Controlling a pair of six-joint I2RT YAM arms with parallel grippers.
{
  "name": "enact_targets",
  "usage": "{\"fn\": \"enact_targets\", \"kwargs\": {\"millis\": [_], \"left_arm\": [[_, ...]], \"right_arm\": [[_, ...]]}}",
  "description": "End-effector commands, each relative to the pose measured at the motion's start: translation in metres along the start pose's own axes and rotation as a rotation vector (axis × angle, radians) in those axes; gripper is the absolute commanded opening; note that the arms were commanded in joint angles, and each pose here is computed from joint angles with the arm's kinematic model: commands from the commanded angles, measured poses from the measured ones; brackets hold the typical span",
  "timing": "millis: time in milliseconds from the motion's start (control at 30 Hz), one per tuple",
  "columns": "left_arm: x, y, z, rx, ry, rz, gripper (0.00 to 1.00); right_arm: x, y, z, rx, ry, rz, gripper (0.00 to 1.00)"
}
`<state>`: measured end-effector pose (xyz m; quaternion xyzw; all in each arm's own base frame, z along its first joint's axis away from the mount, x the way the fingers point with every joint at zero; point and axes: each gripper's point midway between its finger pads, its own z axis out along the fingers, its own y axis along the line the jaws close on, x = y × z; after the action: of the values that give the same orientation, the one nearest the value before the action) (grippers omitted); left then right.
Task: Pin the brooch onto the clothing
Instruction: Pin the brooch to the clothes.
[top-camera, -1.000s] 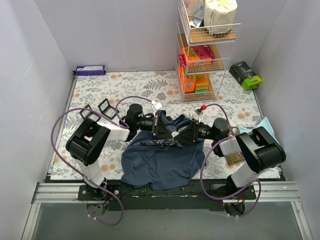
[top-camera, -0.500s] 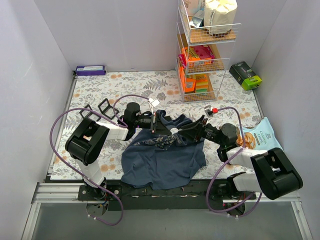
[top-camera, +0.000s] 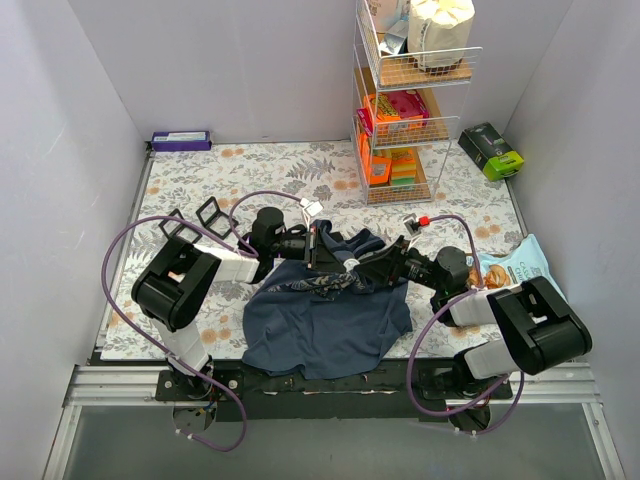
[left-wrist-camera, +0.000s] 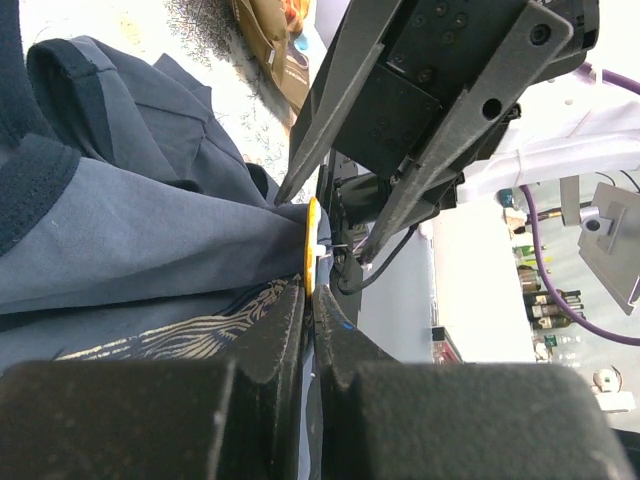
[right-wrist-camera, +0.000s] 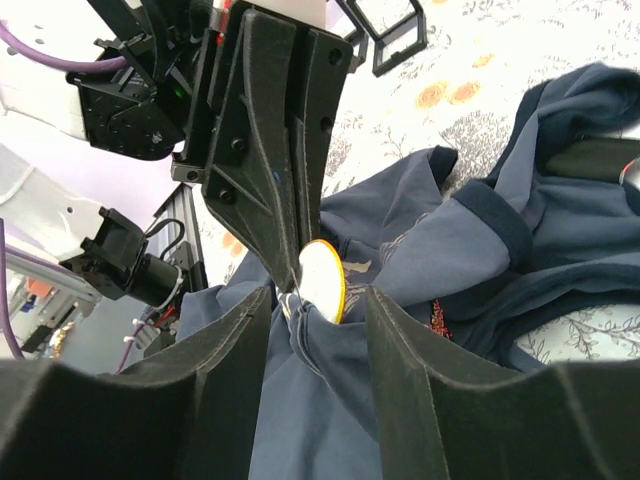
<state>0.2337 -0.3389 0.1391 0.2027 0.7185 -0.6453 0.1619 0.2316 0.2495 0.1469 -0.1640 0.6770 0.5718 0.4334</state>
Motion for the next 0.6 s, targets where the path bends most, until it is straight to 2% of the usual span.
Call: {"fn": "enact_targets", "kwargs": {"millis": [0,567], "left_arm": [[-0.0048,-0.0154,-0.0011,0.020,-0.015,0.065,0.00],[-0.0033,-0.0233,0.0011,0.033,-0.006,0.087,0.00]], "right_arm": [[-0.0180,0.0180,0.0027,-0.085,-0.071,-0.075,0.49],[-0.0158,0.0171,0.0055,-0.095,-0.058,-0.059,0.38]]}}
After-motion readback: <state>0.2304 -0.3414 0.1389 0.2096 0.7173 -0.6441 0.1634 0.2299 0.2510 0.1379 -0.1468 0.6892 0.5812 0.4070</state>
